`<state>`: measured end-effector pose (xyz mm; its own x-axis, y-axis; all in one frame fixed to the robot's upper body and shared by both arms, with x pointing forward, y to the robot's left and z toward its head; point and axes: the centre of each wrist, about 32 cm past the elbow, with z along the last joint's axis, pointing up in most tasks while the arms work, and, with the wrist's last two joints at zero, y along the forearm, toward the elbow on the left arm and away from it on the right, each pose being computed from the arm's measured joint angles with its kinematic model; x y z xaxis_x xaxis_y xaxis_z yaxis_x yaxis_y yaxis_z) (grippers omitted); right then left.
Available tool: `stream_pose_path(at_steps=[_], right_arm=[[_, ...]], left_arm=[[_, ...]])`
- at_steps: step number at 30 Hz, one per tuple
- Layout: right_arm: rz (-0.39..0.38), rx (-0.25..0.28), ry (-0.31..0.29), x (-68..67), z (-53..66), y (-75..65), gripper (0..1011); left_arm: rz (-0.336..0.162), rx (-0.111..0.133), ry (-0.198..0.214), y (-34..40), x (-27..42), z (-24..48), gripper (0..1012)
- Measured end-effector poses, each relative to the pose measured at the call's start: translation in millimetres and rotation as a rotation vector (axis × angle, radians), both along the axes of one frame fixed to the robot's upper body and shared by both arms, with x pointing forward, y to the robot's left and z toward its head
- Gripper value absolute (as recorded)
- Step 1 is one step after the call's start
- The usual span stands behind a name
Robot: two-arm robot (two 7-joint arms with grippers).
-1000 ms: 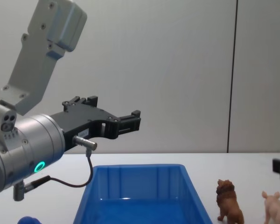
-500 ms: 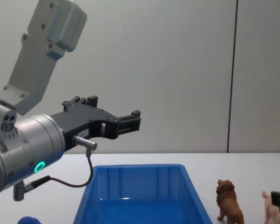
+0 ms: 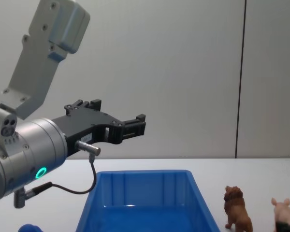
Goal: Pick up the two dolls from the table and place them into the box.
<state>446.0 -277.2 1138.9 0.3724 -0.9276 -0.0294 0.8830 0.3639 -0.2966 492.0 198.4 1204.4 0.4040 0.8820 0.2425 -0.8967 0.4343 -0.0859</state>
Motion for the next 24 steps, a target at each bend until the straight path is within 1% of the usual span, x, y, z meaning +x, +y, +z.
stream_pose_path(at_steps=[4, 6, 8, 12, 13, 15, 18, 19, 21, 23, 24], right_arm=[[-0.004, 0.001, 0.020, 3.0, -4.8, 1.9, 995], [-0.004, 0.001, 0.026, 4.2, -6.4, 2.7, 976], [-0.005, 0.001, 0.029, 4.9, -7.3, 3.3, 935], [-0.006, 0.004, 0.035, 6.6, -9.3, 4.9, 842], [-0.006, 0.006, 0.037, 7.3, -10.3, 5.8, 790], [-0.006, 0.008, 0.037, 7.9, -10.8, 6.4, 755], [-0.009, 0.012, 0.035, 9.2, -11.4, 7.9, 644], [-0.010, 0.013, 0.034, 9.6, -11.5, 8.3, 644], [-0.014, 0.015, 0.031, 10.4, -11.6, 9.2, 560], [-0.019, 0.016, 0.026, 11.2, -11.4, 9.9, 516], [-0.020, 0.017, 0.024, 11.5, -11.3, 10.2, 454]], left_arm=[[0.000, 0.000, 0.000, 0.0, 0.0, 0.0, 1001], [0.000, 0.000, 0.000, 0.0, 0.0, 0.0, 1001], [0.000, 0.000, 0.000, 0.0, 0.0, 0.0, 1001], [0.000, 0.000, 0.000, 0.0, 0.0, 0.0, 1001], [0.000, 0.000, 0.000, 0.0, 0.0, 0.0, 1001], [0.000, 0.000, 0.000, 0.0, 0.0, 0.0, 1001], [0.000, 0.000, 0.000, 0.0, 0.0, 0.0, 1001], [0.000, 0.000, 0.000, 0.0, 0.0, 0.0, 1001], [0.000, 0.000, 0.000, 0.0, 0.0, 0.0, 1001], [0.000, 0.000, 0.000, 0.0, 0.0, 0.0, 1001], [0.000, 0.000, 0.000, 0.0, 0.0, 0.0, 1001]])
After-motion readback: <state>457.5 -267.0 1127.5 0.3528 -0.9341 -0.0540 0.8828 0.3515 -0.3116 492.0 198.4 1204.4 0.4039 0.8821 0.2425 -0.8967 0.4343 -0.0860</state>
